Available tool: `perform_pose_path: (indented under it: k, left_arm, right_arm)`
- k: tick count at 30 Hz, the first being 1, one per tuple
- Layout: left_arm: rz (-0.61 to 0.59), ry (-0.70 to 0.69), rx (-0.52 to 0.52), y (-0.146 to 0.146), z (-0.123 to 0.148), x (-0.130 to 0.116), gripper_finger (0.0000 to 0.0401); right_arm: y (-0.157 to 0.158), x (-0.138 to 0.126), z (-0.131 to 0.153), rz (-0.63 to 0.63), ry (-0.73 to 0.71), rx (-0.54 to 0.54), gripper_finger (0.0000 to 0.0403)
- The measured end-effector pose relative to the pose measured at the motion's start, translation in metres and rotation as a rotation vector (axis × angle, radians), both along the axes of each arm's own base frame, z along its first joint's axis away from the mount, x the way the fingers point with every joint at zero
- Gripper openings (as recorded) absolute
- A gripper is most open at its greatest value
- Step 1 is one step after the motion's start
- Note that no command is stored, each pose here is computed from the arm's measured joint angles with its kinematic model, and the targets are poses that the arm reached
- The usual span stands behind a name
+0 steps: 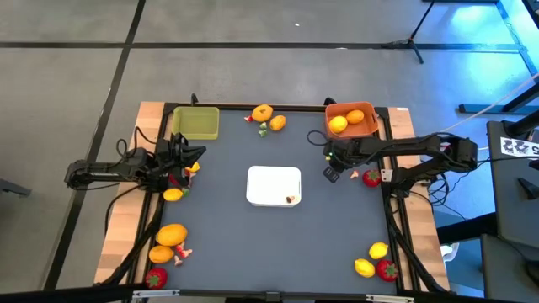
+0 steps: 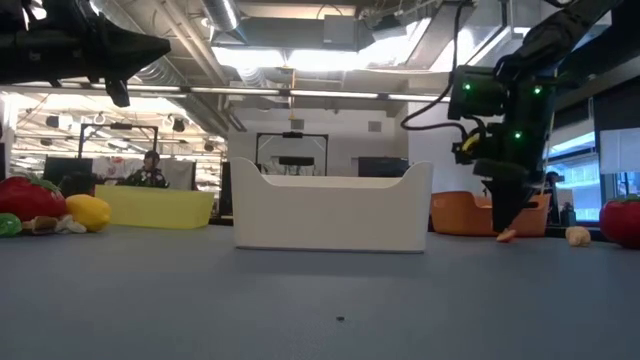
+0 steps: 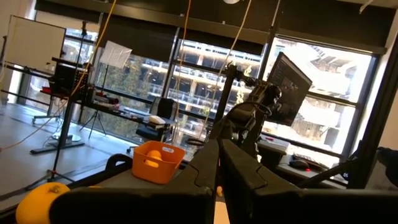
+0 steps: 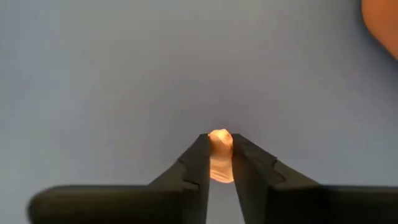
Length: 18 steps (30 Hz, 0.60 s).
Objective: Sort produce into baskets
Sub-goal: Put the red mushroom into the white bin
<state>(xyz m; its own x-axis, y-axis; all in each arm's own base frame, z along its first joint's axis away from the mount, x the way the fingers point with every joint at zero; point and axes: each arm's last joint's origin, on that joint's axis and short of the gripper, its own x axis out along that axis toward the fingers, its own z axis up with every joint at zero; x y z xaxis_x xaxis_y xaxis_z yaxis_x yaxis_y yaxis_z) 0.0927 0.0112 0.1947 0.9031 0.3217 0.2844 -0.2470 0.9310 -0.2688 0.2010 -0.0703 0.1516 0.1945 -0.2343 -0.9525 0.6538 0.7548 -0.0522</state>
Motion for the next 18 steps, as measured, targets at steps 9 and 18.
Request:
perform_pose_path:
  k: [9, 18]
  left_arm:
    - [0.000, -0.005, -0.001, 0.000, 0.000, 0.000, 0.0013]
    - [-0.002, -0.010, -0.003, 0.000, 0.001, 0.000, 0.0013]
  right_arm:
    - [0.001, 0.000, 0.019, 0.045, -0.070, -0.002, 0.0013]
    - [0.026, 0.029, 0.064, 0.226, -0.349, -0.005, 0.0012]
